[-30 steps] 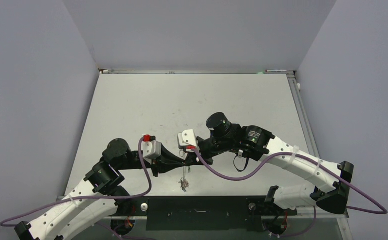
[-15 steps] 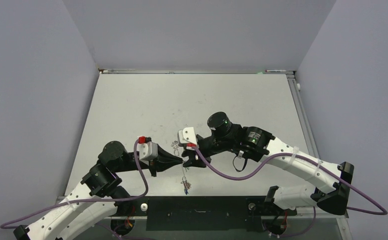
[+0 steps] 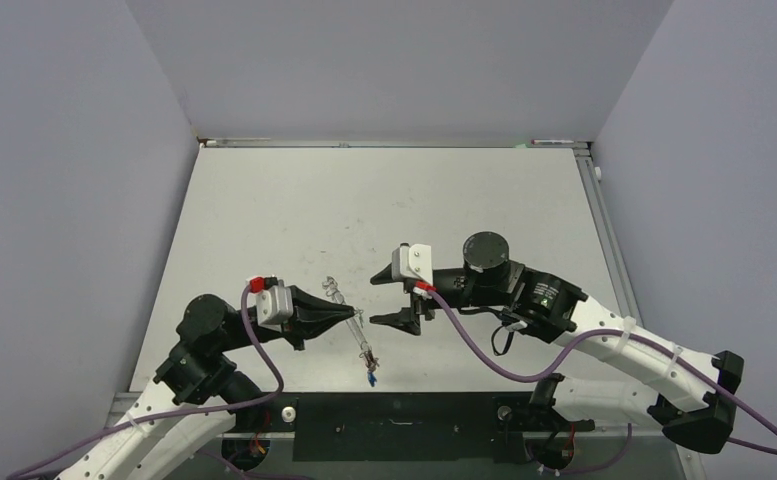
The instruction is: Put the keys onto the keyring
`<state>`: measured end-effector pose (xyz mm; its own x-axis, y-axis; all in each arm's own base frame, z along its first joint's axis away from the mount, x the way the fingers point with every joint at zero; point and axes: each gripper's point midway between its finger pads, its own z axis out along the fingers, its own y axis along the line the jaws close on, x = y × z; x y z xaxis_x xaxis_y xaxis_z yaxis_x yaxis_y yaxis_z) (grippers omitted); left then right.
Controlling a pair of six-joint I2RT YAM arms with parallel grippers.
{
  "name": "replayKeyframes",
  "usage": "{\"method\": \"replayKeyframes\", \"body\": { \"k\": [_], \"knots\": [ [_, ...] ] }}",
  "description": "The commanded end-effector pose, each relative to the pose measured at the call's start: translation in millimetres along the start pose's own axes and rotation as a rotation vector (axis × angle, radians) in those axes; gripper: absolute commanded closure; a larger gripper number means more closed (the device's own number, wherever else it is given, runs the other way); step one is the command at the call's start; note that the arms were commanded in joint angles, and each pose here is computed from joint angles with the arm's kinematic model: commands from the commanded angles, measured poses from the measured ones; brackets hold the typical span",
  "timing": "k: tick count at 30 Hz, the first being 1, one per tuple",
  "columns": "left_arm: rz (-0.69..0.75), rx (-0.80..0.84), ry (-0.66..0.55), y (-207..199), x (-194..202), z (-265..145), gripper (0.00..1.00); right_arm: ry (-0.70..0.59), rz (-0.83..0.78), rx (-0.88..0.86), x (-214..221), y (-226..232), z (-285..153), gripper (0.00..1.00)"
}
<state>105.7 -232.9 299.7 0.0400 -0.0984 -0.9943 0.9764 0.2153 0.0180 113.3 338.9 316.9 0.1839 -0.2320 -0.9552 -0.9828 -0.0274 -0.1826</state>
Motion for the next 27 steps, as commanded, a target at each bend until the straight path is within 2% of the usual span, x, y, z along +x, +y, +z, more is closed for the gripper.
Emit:
{"method": "replayKeyframes", "body": {
  "k": [1,7,14,19,23,27],
  "knots": [
    [0.05,0.009,-0.118,-2,-32,-2,1.0,-0.145,-0.024,0.06,-30,-9,-6,0.4],
    [0.051,0.031,-0.174,-5,-44,-5,1.0,-0.162,-0.009,0.025,-26,-3,-1,0.47],
    [0.036,0.034,-0.258,-9,-68,-10,1.0,-0.193,-0.014,0.016,-34,-1,-2,0.48],
    [0.036,0.027,-0.297,-11,-85,-13,1.0,-0.289,-0.008,0.167,-49,-22,-15,0.5],
    [0.02,0.016,-0.428,-11,-103,-18,1.0,-0.37,0.005,0.254,-58,-30,-27,0.51],
    [-0.008,-0.005,-0.644,-9,-125,-32,1.0,-0.445,0.021,0.342,-63,-38,-43,0.51]
  ]
}}
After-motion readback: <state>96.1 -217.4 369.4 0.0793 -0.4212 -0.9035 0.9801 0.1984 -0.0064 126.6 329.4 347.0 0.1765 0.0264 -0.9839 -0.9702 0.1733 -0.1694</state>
